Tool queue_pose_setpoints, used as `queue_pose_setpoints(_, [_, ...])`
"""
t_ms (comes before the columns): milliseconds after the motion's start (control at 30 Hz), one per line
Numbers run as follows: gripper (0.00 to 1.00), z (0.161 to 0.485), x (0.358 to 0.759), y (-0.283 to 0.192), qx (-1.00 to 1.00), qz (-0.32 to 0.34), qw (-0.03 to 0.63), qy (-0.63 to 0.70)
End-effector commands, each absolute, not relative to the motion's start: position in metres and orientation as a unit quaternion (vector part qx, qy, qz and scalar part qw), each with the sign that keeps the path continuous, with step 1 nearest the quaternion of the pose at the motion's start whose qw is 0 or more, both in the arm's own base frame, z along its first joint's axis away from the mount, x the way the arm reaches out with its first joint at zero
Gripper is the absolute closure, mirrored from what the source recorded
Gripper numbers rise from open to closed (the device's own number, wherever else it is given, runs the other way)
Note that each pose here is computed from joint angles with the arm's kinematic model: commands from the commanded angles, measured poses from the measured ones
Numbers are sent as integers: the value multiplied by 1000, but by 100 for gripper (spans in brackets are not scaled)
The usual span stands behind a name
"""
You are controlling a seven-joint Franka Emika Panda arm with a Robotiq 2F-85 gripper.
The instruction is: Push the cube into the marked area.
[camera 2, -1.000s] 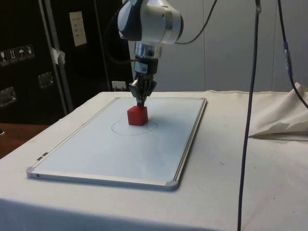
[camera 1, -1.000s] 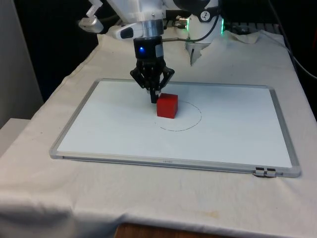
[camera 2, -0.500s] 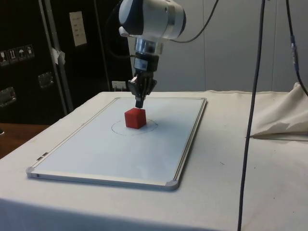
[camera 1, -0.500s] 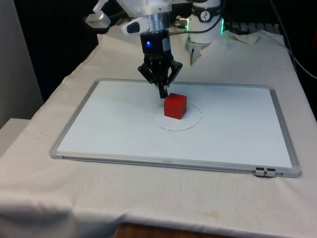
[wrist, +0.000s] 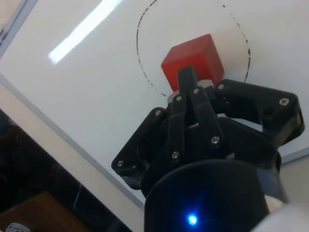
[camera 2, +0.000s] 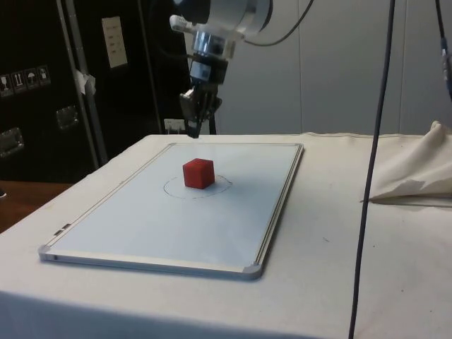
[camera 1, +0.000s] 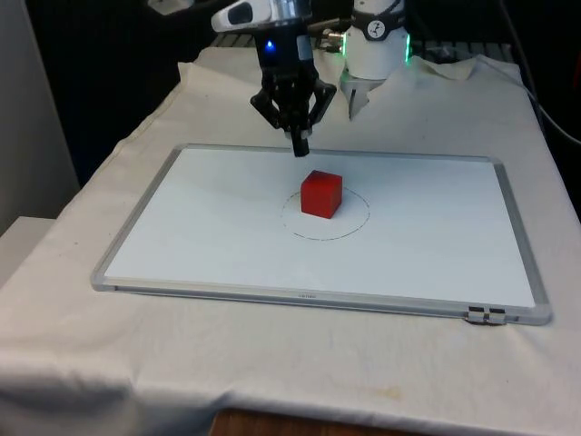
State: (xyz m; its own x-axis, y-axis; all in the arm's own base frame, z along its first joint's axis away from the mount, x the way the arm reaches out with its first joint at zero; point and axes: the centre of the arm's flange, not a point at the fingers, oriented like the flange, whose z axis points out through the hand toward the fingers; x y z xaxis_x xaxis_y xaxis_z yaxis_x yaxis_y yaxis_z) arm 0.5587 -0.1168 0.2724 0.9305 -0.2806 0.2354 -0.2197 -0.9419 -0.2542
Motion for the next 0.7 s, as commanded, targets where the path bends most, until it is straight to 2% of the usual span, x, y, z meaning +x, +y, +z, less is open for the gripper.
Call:
queue_pose_setpoints(0, [100, 275, 557, -117, -977, -133, 109, 129])
queue_pose_setpoints(500, [100, 302, 563, -105, -979, -150, 105, 88])
queue_pose_setpoints(667, [100, 303, 566, -94, -981, -155, 84, 80])
